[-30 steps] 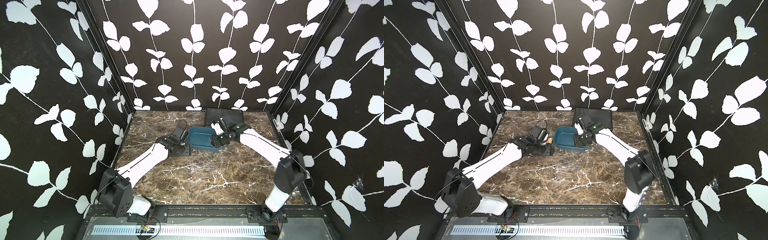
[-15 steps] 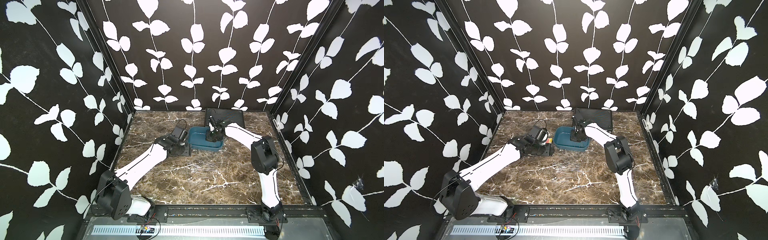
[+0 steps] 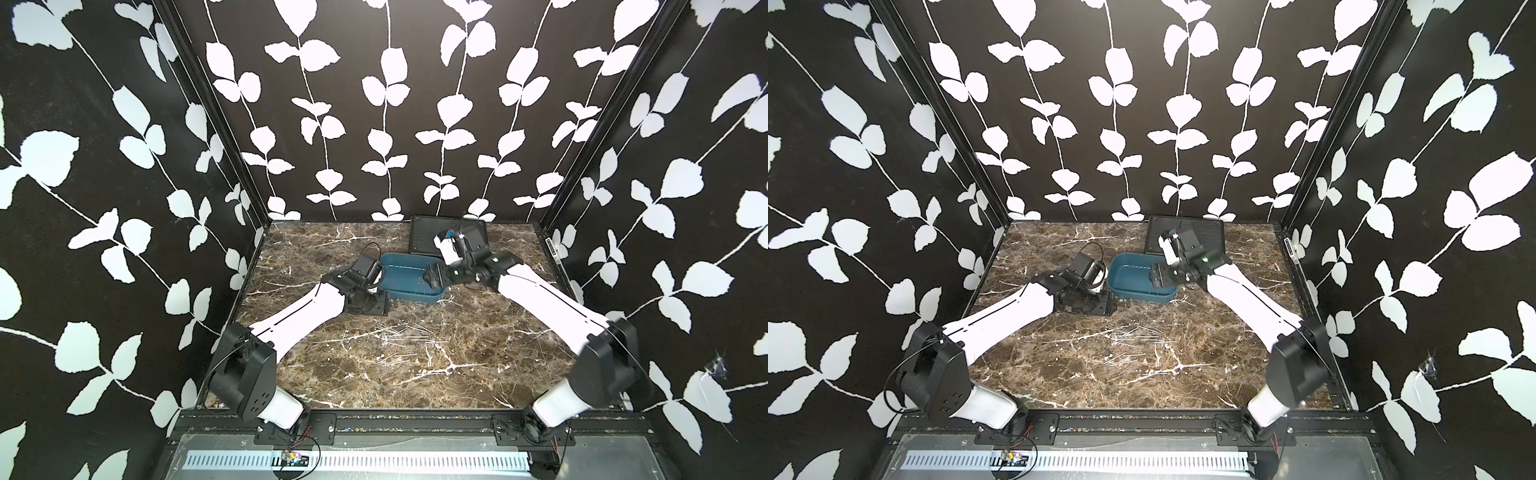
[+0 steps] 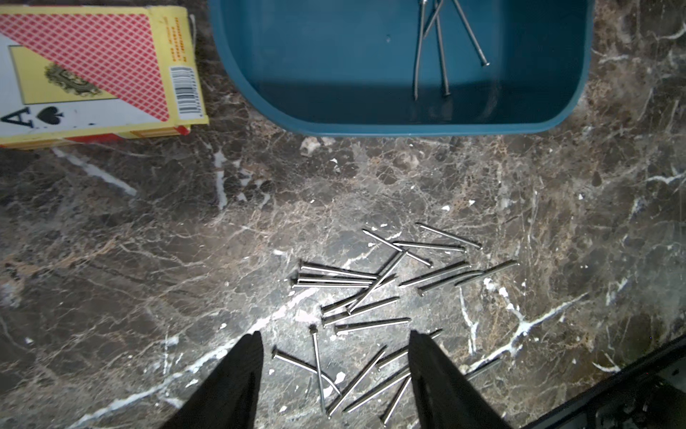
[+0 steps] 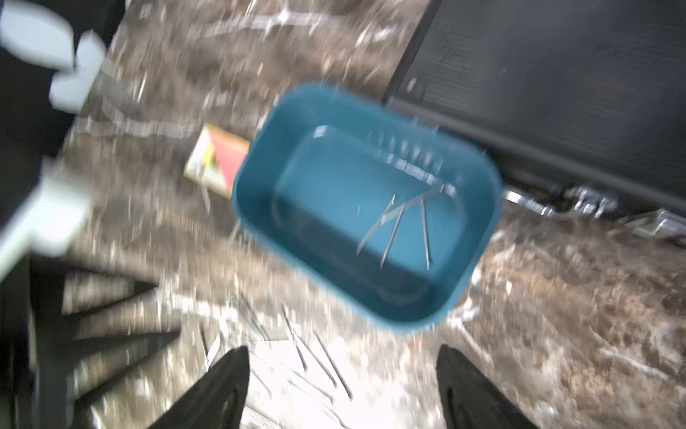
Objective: Put the nails on the desktop into the storage box
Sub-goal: Place the nail in the storage box, then pick up the nail from the center of the board.
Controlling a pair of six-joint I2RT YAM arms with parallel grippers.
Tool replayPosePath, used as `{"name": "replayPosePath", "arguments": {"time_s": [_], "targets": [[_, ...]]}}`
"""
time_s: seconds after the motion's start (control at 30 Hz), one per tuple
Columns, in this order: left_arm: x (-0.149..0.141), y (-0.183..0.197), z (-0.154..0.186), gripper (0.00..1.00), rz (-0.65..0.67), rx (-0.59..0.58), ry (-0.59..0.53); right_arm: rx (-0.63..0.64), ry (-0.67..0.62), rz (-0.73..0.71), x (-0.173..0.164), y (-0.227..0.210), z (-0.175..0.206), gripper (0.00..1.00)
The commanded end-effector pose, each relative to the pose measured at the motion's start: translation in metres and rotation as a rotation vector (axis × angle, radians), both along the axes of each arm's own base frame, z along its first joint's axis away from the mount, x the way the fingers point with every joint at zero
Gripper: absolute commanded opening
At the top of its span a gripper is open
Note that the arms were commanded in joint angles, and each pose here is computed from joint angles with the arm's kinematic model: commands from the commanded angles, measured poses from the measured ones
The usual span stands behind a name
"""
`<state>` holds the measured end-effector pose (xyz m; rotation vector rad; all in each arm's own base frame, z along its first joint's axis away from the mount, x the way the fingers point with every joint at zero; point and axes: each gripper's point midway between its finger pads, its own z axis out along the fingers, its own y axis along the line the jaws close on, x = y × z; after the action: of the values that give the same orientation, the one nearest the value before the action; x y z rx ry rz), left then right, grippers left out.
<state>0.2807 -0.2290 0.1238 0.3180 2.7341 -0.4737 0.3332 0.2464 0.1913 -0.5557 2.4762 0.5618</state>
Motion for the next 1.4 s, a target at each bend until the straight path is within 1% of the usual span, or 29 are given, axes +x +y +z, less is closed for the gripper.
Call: {"name": "replayPosePath", "arguments": {"time_s": [0.0,0.07,0.1,0.13,0.17,0.2,0.3,0.37,0.47,0.5,0.73,0.97,1.23,1.37], "targets": [[-0.006,-0.006,-0.007,0.64,-0.025,-0.014,0.014,-0.024,0.047,0.277,-0.039,0.006,-0.027,0.77],[-0.005,-0.007,-0.008,0.64,-0.02,-0.02,0.016,-0.124,0.089,0.424,-0.061,-0.002,-0.04,0.74],[-0.005,-0.007,-0.009,0.64,-0.017,-0.022,0.018,-0.197,0.105,0.487,-0.068,-0.01,-0.048,0.72],[-0.005,-0.008,-0.009,0.64,-0.014,-0.026,0.017,-0.266,0.122,0.545,-0.076,-0.018,-0.058,0.72],[-0.004,-0.008,-0.008,0.64,-0.012,-0.029,0.014,-0.309,0.115,0.575,-0.078,-0.023,-0.064,0.7],[-0.004,-0.008,-0.007,0.64,-0.01,-0.028,0.012,-0.333,0.097,0.602,-0.079,-0.025,-0.068,0.68],[-0.004,-0.006,-0.005,0.64,-0.004,-0.024,0.006,-0.357,0.043,0.609,-0.075,-0.028,-0.077,0.68],[-0.005,-0.004,-0.005,0.64,-0.003,-0.022,0.004,-0.372,0.042,0.663,-0.081,-0.027,-0.086,0.69],[-0.006,-0.002,-0.005,0.65,-0.003,-0.016,0.002,-0.424,0.067,0.795,-0.1,-0.028,-0.1,0.7],[-0.006,-0.002,-0.006,0.65,-0.003,-0.015,0.003,-0.457,0.085,0.814,-0.103,-0.028,-0.113,0.69],[-0.004,-0.005,-0.007,0.65,-0.01,-0.012,0.008,-0.539,0.097,0.885,-0.116,-0.026,-0.139,0.66],[-0.001,-0.005,-0.008,0.65,-0.023,0.007,0.009,-0.596,0.078,0.869,-0.112,-0.028,-0.155,0.64],[0.0,-0.002,-0.006,0.65,-0.028,0.029,0.0,-0.627,0.075,0.87,-0.106,-0.029,-0.168,0.6],[-0.002,0.002,-0.008,0.65,-0.025,0.044,0.004,-0.618,0.091,0.896,-0.112,-0.027,-0.176,0.54]]}}
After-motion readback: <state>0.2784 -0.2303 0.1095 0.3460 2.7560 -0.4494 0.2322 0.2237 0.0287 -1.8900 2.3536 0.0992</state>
